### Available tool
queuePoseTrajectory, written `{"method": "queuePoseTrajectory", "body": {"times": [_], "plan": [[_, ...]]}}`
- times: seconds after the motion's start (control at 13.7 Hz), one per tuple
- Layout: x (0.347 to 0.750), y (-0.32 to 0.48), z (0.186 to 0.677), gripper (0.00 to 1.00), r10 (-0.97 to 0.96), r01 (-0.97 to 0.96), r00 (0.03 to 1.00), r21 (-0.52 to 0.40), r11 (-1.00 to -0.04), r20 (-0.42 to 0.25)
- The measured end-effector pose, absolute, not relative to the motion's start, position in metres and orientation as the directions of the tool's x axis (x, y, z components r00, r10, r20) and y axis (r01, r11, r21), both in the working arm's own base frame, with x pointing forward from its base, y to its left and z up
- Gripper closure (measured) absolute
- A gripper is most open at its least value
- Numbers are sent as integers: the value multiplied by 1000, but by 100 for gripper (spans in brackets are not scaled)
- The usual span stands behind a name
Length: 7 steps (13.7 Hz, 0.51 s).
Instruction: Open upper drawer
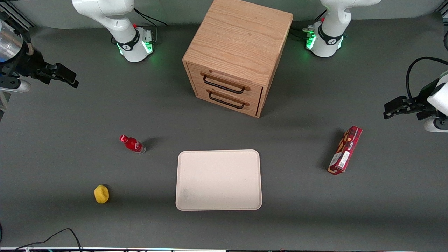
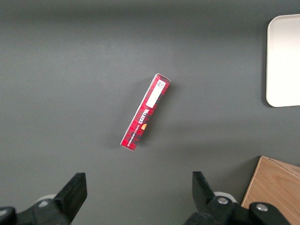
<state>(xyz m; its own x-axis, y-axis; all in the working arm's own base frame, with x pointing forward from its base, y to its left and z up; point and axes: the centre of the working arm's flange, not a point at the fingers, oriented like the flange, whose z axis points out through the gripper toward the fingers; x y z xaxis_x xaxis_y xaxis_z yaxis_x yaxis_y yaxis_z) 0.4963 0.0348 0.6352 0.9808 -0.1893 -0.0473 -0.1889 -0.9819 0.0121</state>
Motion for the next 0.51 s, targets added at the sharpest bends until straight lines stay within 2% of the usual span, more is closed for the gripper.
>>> {"method": "queuePoseTrajectory", "body": {"times": [0.37,0.51], "plan": [[494,34,641,0,-190,-190,980,14,-982,-61],[495,42,640,0,-131,-131,989,2,-991,-67]]}}
